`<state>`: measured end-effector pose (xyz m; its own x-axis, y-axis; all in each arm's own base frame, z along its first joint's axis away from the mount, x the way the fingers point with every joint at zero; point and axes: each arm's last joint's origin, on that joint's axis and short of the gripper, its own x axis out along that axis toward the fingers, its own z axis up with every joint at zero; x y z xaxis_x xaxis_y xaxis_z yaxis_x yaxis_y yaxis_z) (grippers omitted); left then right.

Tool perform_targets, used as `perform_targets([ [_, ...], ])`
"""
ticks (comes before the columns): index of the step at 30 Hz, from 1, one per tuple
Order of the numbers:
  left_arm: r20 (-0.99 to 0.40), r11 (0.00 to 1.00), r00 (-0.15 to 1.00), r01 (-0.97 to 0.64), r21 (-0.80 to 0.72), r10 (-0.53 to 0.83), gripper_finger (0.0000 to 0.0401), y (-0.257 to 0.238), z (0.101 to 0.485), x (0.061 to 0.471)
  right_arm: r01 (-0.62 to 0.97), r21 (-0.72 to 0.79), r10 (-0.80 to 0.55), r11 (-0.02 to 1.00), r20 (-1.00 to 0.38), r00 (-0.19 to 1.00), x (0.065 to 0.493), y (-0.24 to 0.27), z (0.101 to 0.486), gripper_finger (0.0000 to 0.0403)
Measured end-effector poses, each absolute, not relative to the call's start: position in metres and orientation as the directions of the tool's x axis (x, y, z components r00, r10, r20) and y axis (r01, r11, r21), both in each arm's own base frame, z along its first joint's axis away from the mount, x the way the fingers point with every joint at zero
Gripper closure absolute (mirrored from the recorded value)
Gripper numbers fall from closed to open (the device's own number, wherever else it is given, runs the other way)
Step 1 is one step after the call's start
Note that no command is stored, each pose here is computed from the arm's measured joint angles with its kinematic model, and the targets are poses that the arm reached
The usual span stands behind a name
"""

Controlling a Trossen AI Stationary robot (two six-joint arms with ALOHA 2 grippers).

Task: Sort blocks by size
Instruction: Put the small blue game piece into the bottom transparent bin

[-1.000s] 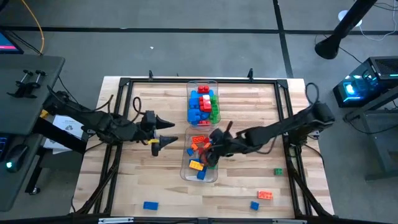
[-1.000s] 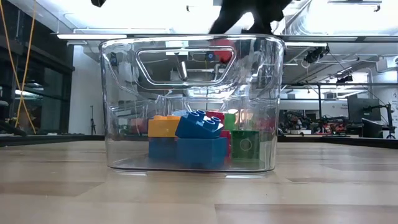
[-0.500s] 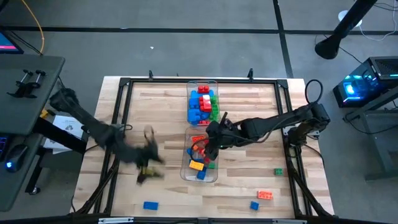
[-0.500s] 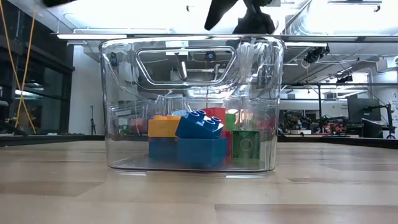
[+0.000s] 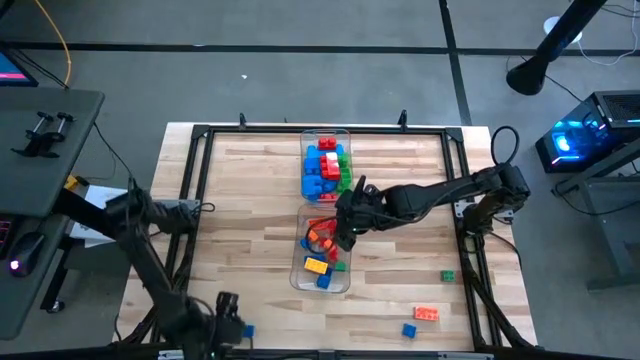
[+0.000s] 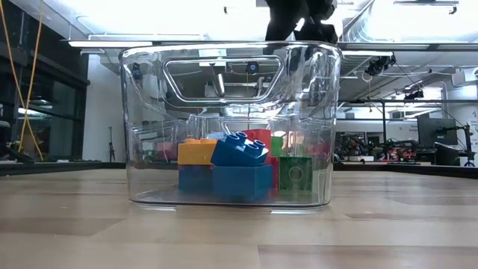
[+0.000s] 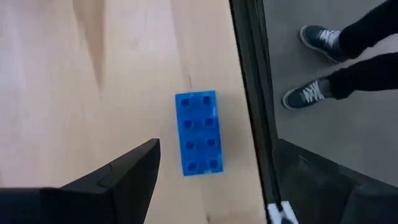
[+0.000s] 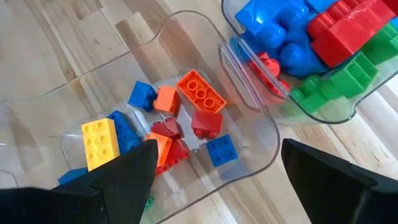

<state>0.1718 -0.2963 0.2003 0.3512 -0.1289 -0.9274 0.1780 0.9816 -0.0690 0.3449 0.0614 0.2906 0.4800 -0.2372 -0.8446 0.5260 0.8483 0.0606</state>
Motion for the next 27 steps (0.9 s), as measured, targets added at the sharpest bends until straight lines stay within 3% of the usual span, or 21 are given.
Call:
perform_targets([
  [4,-0.924,0.987,0.368,0.149,-0.054,-0.106,0.0108,-0.307,0.193,0.175,0.529,0.064,-0.235,0.846,-0.847,0.477,0.345,0.059,0.29,0.0064],
  [23,-0.97,0.996,0.243,0.075,0.038,0.018,0.0108,-0.31,0.135,0.192,0.524,0.051,-0.233,0.85,-0.855,0.462,0.344,0.059,0.29,0.0064],
  [27,-0.975,0.999,0.22,0.009,0.042,0.039,0.0143,-0.305,0.135,0.195,0.537,0.039,-0.239,0.843,-0.867,0.438,0.336,0.058,0.294,0.0064],
])
